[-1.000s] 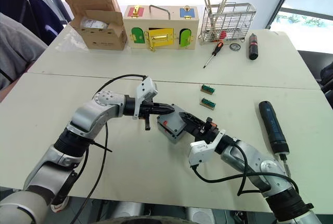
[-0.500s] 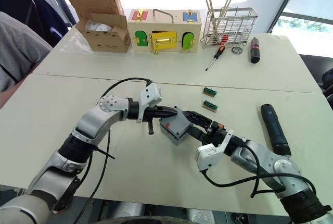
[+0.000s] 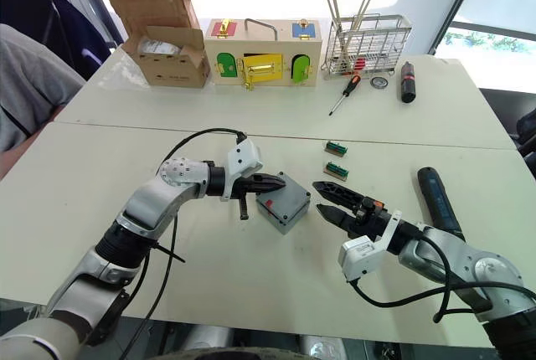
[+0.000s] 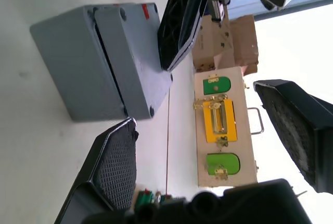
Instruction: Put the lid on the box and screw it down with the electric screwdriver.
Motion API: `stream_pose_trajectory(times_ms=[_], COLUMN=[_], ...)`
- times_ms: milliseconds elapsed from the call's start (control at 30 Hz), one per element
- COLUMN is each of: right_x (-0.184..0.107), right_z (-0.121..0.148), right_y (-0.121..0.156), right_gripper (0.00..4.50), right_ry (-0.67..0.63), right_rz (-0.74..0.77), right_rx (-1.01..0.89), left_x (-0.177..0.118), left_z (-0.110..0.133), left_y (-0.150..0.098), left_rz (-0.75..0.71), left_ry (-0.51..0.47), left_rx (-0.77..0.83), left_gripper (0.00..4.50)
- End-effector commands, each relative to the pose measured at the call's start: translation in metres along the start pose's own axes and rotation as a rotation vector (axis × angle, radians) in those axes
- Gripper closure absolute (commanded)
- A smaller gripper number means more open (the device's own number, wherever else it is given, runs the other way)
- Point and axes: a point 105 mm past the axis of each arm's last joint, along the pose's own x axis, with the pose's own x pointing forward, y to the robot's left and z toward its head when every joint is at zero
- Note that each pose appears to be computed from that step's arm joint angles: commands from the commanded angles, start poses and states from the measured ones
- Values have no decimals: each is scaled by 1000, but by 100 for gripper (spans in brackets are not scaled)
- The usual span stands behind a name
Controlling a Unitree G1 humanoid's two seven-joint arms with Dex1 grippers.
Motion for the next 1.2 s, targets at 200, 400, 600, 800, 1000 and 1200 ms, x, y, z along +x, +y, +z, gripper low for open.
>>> stream_pose_trajectory(times_ms=[200,400,600,800,1000,1200], right_x=[-4,-11,-9,2,3,-4], right_z=[2,-18,-39,-26,9,31], right_y=[0,0,-22,-31,-20,8], right_gripper=[38,38,184,445,445,445], right_ry=[32,161,207,107,39,66], right_rz=[-39,-79,-222,-245,20,207], right_rx=[118,478,849,1484,1697,1698], left_x=[11,9,7,4,3,2], left_z=[-43,-42,-42,-44,-43,-41], left_y=[-22,-20,-17,-10,-6,-7], left_rz=[-54,-39,-32,-18,-15,-26], left_ry=[129,122,124,134,126,118], left_rx=[-53,-66,-54,-25,-10,2], left_gripper=[450,450,450,450,450,450])
